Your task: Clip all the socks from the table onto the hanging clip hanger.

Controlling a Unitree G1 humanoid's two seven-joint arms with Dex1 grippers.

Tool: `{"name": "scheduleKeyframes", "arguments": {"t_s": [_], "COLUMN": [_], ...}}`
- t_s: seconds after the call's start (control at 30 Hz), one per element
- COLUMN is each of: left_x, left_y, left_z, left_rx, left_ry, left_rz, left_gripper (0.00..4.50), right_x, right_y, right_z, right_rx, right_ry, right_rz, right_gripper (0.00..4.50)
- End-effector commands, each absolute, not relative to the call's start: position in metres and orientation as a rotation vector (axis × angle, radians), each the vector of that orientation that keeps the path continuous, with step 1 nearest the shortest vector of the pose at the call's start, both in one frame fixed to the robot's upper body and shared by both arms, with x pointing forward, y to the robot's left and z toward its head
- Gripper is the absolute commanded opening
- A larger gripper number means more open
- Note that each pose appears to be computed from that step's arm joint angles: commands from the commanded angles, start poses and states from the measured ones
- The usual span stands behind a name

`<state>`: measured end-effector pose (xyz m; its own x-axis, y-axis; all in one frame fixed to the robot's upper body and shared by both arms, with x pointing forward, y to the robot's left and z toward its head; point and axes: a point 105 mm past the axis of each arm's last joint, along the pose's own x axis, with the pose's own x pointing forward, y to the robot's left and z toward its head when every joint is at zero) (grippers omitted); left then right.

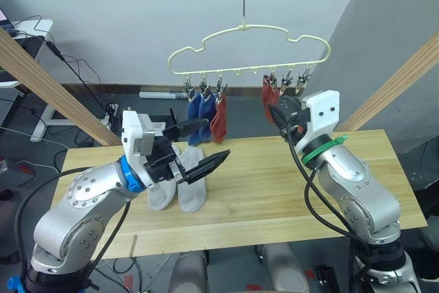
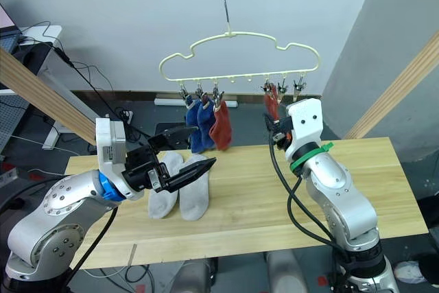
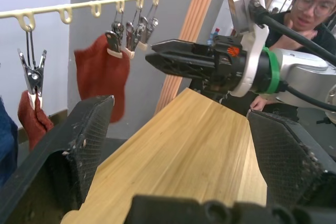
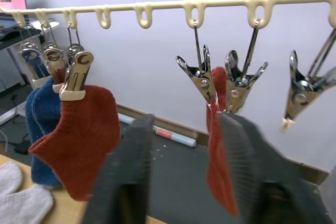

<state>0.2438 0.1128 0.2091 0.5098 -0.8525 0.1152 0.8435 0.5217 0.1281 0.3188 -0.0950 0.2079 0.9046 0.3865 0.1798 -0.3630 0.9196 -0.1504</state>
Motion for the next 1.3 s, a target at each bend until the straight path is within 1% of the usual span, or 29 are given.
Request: {"name": "scheduleKeyframes", "arguments": {"t_s": [0.03,0.47,0.83,1.3], "left_x": [0.239,0.241,0.241,0.240], "left_y": [0.112,0.109,0.106,0.104], "left_z": [0.219,0.220,0.220,0.219], "left_rx": [0.065,0.068,0.066,0.063], "left_ry": [-0.214,-0.221,-0.223,-0.226], "left_rz": [-1.017,-1.018,-1.026,-1.028], "left_gripper": [4.50,4.50,4.50,4.50], "right_x": [0.322,0.334,0.342,0.349], "right_y": [-0.100,-0.107,-0.108,-0.098], "right_z": [0.219,0.223,0.225,0.234], "right_rx": [-0.117,-0.136,-0.129,-0.119], "right_ry": [-0.280,-0.317,-0.317,-0.351], "right_rz": [0.334,0.254,0.207,0.218], "right_gripper": [1.30,1.30,1.30,1.30]}}
